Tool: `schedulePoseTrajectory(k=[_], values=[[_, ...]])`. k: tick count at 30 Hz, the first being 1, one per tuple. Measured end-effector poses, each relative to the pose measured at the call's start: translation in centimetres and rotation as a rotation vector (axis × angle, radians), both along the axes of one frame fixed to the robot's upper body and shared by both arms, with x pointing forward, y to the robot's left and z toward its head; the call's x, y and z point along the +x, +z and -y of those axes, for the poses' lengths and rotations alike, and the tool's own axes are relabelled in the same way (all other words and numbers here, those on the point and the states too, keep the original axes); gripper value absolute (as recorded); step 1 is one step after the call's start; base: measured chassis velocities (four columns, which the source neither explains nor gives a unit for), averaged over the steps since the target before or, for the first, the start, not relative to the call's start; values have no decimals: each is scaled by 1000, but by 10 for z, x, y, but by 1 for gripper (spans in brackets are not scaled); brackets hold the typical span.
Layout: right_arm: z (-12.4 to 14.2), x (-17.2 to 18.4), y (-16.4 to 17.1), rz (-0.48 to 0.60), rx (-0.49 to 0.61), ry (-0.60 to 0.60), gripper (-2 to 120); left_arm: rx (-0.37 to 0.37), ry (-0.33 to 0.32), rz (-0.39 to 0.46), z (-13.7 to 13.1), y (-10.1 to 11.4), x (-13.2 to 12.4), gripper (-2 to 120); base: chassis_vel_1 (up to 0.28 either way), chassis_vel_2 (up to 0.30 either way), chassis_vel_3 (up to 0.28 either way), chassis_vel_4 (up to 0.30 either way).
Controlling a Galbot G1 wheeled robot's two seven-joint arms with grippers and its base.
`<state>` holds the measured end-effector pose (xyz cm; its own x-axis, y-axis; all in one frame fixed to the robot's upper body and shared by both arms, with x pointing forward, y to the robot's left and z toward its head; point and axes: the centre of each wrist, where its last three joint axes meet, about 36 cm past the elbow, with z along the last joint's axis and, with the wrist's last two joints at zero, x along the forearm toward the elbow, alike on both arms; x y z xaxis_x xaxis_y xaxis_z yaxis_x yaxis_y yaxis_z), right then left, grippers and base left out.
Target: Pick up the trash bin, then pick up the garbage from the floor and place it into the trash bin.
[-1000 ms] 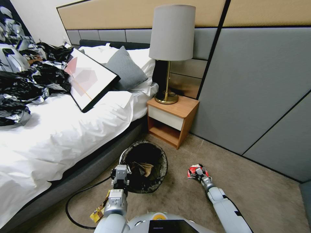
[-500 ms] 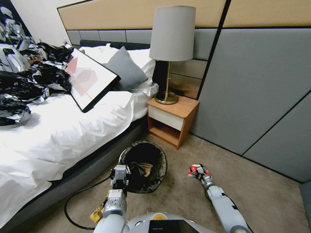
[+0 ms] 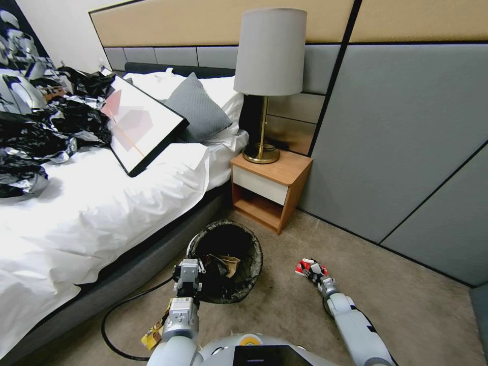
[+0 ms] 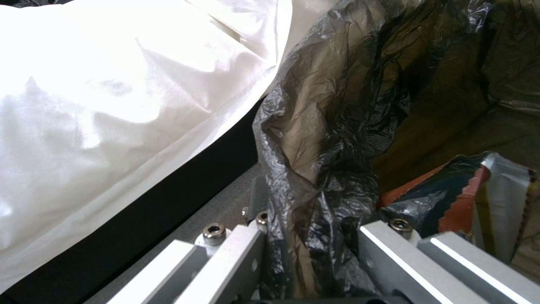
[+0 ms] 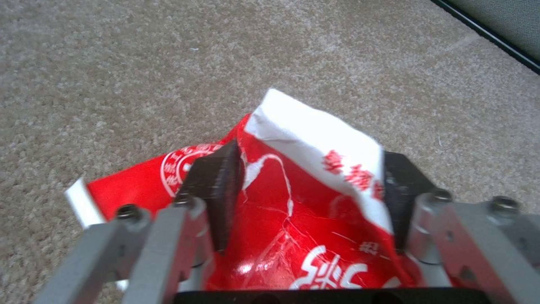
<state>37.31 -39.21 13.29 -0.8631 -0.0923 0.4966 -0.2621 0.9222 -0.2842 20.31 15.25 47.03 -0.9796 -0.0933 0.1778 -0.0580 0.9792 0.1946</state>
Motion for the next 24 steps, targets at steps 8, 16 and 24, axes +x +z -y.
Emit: schedulePoseTrajectory(k=[8,16,24], values=[[-2,-2,2,12,0,8,25,-3,-5,-4,2,-1,0,0,0,0,0,0],[-4,0,6,31,-3,20,6,-1,-8,-5,2,-2,-1,0,0,0,0,0],[-12,-1,18,84,15,17,1,-3,-15,-3,3,-1,-1,0,0,0,0,0]])
